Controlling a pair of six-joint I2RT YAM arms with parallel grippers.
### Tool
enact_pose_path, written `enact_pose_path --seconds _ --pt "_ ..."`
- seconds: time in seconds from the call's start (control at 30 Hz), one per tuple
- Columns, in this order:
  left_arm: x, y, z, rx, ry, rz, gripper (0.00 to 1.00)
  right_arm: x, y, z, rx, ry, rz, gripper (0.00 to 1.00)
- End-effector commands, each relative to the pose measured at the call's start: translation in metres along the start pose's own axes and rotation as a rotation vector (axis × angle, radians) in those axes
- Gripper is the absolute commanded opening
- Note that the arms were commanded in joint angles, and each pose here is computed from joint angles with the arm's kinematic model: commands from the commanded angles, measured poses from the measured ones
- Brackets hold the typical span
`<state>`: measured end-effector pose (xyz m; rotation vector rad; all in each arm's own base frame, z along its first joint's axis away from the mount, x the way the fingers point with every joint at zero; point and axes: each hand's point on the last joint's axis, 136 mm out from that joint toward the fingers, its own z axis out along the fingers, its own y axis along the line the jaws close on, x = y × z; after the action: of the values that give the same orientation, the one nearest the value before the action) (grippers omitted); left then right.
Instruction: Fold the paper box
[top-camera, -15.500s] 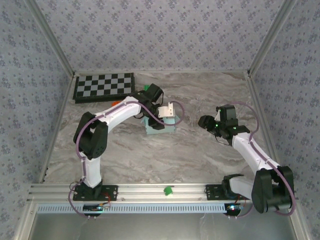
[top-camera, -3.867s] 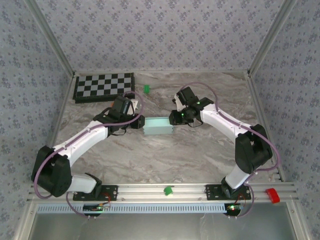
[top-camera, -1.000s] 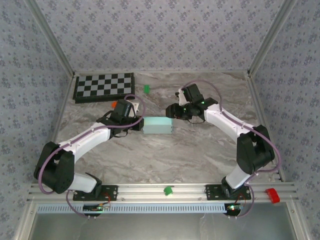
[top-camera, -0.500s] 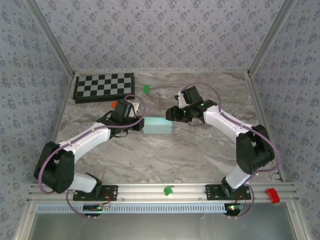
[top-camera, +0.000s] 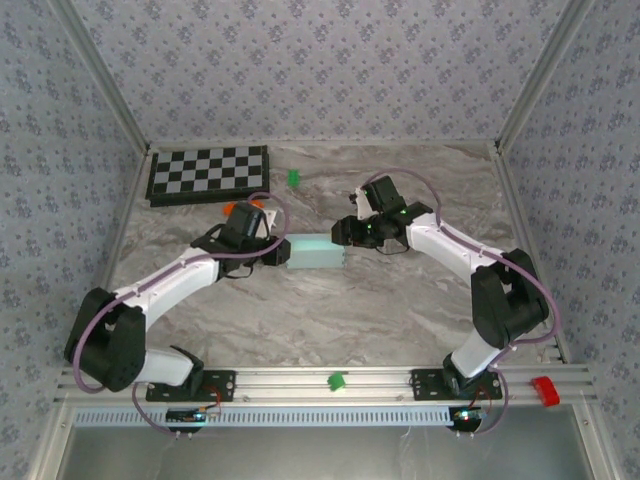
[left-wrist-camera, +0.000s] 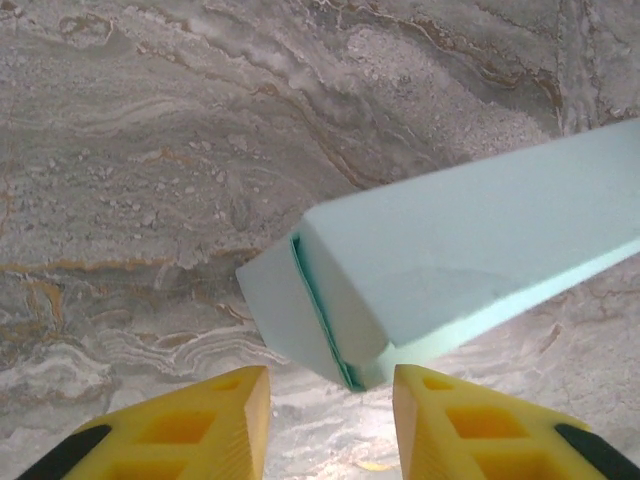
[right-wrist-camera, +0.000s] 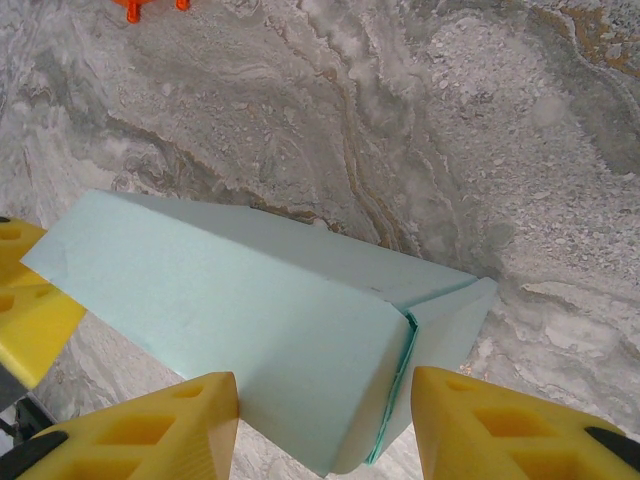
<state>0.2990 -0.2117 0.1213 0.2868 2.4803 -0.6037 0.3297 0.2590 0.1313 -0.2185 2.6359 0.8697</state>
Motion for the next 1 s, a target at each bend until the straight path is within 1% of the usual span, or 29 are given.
enact_pose_path --seconds 0.0,0.2,0.3,0.37,0.57,0.67,0.8,0.9,0.97 --pt "0.000 -0.011 -0.015 0.049 -0.024 0.045 0.43 0.027 -0.023 0.014 0.082 0.093 0.025 0.50" --pt "-0.015 -0.027 -0.032 0.125 -0.114 0.067 0.49 0.027 -0.024 0.014 0.082 0.096 0.030 0.50" --pt "-0.022 -0.020 -0.031 0.079 -0.136 0.023 0.52 0.027 -0.023 0.015 0.083 0.096 0.028 0.50" --pt "-0.027 -0.013 -0.027 0.044 -0.135 -0.031 0.54 0.028 -0.024 0.015 0.085 0.100 0.028 0.50" --pt "-0.036 -0.014 -0.009 0.043 -0.089 -0.116 0.55 0.028 -0.023 0.017 0.085 0.104 0.026 0.50" --pt "-0.041 -0.020 -0.008 0.074 -0.104 -0.125 0.55 0.029 -0.024 0.018 0.086 0.109 0.026 0.50" --pt "-0.045 -0.030 -0.016 0.136 -0.139 -0.099 0.55 0.029 -0.023 0.019 0.085 0.109 0.023 0.50" --pt "-0.043 -0.024 -0.018 0.108 -0.153 -0.109 0.59 0.029 -0.023 0.020 0.087 0.114 0.022 0.50" --pt "-0.042 -0.017 -0.017 0.074 -0.148 -0.132 0.60 0.029 -0.023 0.021 0.087 0.116 0.020 0.49"
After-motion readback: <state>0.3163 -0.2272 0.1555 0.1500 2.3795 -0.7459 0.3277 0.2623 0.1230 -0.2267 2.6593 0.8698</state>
